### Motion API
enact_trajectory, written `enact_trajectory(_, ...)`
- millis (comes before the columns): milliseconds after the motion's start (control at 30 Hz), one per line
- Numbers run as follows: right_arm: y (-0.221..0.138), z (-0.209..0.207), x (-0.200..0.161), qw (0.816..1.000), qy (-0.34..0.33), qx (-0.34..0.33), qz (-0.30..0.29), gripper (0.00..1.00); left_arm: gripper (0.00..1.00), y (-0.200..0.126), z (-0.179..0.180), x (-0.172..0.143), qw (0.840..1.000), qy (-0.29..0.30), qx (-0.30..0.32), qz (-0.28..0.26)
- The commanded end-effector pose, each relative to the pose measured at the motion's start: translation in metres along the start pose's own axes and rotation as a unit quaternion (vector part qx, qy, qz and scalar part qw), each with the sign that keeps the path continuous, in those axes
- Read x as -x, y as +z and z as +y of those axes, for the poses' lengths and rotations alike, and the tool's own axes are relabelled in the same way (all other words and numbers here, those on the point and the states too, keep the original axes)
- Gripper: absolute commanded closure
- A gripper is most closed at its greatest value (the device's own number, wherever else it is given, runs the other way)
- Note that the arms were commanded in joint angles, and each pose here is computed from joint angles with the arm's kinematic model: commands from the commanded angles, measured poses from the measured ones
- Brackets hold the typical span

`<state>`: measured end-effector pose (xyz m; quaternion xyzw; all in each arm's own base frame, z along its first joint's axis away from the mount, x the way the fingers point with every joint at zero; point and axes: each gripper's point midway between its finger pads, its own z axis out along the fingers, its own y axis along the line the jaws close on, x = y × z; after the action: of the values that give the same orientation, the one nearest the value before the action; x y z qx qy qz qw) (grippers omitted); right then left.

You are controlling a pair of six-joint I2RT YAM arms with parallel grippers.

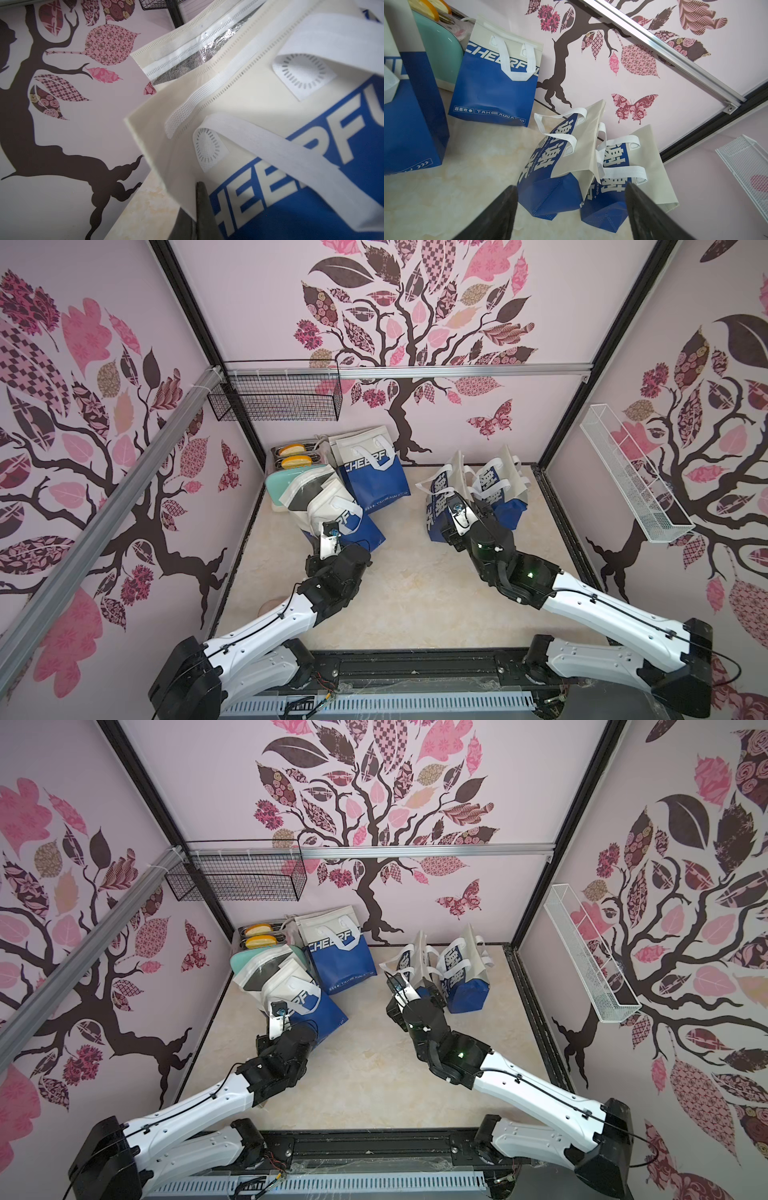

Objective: Open the takeout bag
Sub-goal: Move the takeout bag to the center of the board.

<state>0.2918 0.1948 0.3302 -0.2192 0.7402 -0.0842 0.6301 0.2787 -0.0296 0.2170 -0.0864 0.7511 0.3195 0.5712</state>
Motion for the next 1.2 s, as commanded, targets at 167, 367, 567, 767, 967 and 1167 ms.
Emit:
enact_trajectory(167, -0.008, -0.004, -0.006, 0.999, 0.039, 0.008, -0.007, 0.18, 1.00, 0.022, 0.015, 0.016, 0.998, 0.001, 0.059, 0.002)
enact_trajectory(367, -0.014, -0.006, -0.014, 0.998, 0.054, 0.012, -0.007, 0.18, 1.00, 0.031, 0.022, 0.019, 0.997, -0.002, 0.081, -0.001)
enact_trajectory(567, -0.018, -0.006, -0.015, 0.998, 0.062, 0.022, -0.010, 0.19, 1.00, 0.040, 0.032, 0.030, 0.996, -0.033, 0.081, -0.017)
enact_trajectory(767, -0.018, 0.000, -0.018, 0.997, 0.065, 0.037, -0.007, 0.19, 1.00, 0.041, 0.023, 0.018, 0.997, -0.049, 0.053, -0.001)
enact_trajectory(967, -0.019, 0.006, -0.020, 0.996, 0.069, 0.055, -0.004, 0.19, 1.00, 0.040, 0.014, -0.017, 0.997, -0.066, 0.026, 0.033)
enact_trajectory(1167, -0.021, 0.011, -0.019, 0.995, 0.072, 0.072, -0.007, 0.19, 1.00, 0.033, 0.021, -0.035, 0.994, -0.100, 0.010, 0.048)
